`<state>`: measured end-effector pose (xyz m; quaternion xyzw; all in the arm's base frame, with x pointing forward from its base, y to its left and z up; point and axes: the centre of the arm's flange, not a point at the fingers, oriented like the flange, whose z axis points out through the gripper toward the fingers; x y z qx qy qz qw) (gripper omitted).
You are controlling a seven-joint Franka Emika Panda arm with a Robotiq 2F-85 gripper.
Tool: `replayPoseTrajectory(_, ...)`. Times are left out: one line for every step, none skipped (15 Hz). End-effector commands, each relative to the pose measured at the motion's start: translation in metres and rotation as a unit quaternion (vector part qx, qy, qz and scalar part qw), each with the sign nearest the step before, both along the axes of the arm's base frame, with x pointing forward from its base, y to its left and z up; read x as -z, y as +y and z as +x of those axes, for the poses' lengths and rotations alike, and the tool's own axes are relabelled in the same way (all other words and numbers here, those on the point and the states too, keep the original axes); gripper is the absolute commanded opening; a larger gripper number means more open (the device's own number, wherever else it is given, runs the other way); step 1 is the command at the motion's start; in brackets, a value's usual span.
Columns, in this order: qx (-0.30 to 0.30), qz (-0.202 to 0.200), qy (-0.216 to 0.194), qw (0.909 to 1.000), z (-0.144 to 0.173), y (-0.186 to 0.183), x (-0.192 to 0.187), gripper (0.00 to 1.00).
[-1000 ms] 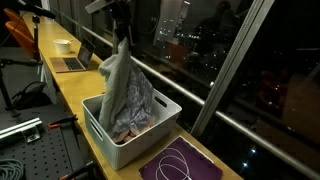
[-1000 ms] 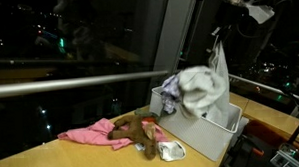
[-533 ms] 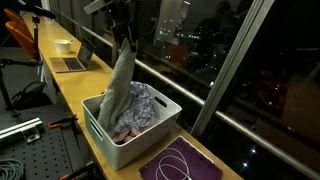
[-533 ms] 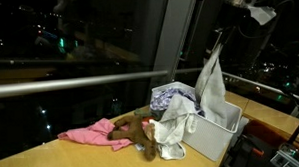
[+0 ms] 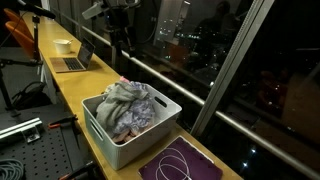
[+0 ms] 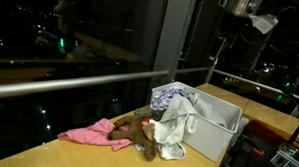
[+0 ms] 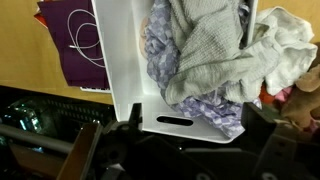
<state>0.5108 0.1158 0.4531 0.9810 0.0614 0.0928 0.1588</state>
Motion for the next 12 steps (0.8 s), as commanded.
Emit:
replayPoseTrajectory(-0.009,0.000,-0.014,0.9999,-0.006,0.016,-0.008,1.00)
replayPoseTrajectory(-0.016,-0.003,-0.013,0.9998,-0.004,0.028,-0.007,1.00)
replayPoseTrajectory(-0.023,-0.005,-0.013,0.9996,-0.003,0.039,-0.006,1.00)
replayPoseTrajectory(-0.031,-0.008,-0.012,0.9994,-0.002,0.052,-0.005,1.00)
replayPoseTrajectory(-0.040,-0.012,-0.011,0.9991,-0.001,0.067,-0.004,1.00)
replayPoseTrajectory(-0.049,-0.016,-0.011,0.9986,0.000,0.083,-0.003,1.00)
replayPoseTrajectory(-0.059,-0.021,-0.010,0.9980,0.000,0.098,-0.001,1.00)
replayPoseTrajectory(-0.070,-0.024,-0.009,0.9972,0.002,0.112,0.002,1.00)
replayPoseTrajectory(-0.081,-0.030,-0.007,0.9962,0.005,0.128,0.008,1.00)
replayPoseTrajectory(-0.091,-0.034,-0.004,0.9952,0.008,0.141,0.011,1.00)
replayPoseTrajectory(-0.102,-0.040,0.000,0.9940,0.012,0.156,0.019,1.00)
replayPoseTrajectory(-0.111,-0.047,0.005,0.9927,0.015,0.167,0.024,1.00)
